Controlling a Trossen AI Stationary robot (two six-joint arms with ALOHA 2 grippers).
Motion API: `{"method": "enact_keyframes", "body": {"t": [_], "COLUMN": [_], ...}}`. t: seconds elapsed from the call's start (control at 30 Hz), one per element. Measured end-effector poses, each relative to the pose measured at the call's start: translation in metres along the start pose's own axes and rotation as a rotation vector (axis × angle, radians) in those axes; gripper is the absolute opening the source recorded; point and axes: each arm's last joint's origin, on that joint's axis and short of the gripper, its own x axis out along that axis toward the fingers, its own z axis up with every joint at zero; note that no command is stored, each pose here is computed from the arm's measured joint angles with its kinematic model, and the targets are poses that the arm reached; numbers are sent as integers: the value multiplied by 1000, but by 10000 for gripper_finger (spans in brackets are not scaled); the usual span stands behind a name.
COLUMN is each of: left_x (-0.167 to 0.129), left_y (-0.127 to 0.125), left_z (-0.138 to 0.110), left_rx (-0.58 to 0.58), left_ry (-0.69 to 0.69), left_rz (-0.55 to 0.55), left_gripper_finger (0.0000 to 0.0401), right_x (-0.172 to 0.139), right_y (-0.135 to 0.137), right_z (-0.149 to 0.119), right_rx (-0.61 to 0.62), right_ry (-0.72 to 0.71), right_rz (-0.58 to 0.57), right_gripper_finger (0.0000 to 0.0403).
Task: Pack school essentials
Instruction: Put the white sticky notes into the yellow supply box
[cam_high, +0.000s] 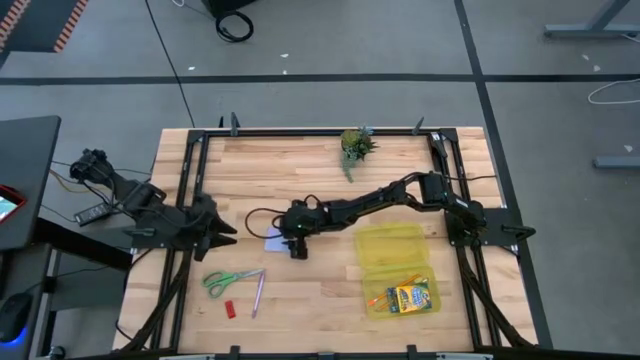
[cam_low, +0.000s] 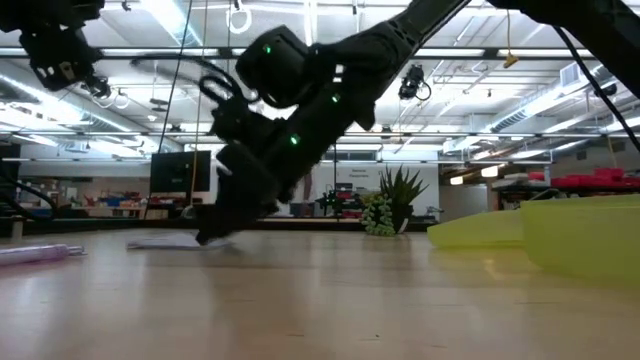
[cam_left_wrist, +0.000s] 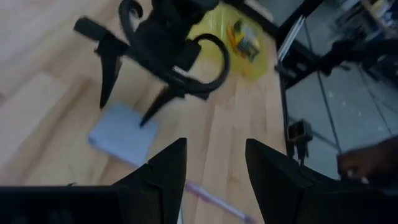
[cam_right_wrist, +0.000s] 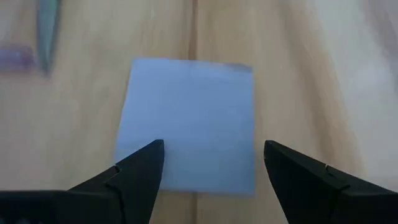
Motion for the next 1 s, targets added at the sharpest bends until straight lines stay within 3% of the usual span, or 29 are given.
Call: {"method": "enact_keyframes", "body": {"t": [0.27,0.7,1.0], "left_x": [11,16,16], "left_y": [-5,-9,-9], "left_z": [-5,-6,-5], "left_rx": [-12,-39,-29], "left_ry": [101,136,131], "left_rz": [-18,-41,-46], "left_gripper_finger": [172,172,172], "right_x": [-5,-54,-67], "right_y": [17,45,43], "right_z": [-13,-23,-20], "right_rx": [-26,-111,-153], "right_ry": [144,452,502], "right_rz": [31,102,107], "right_gripper_finger": [283,282,282]}}
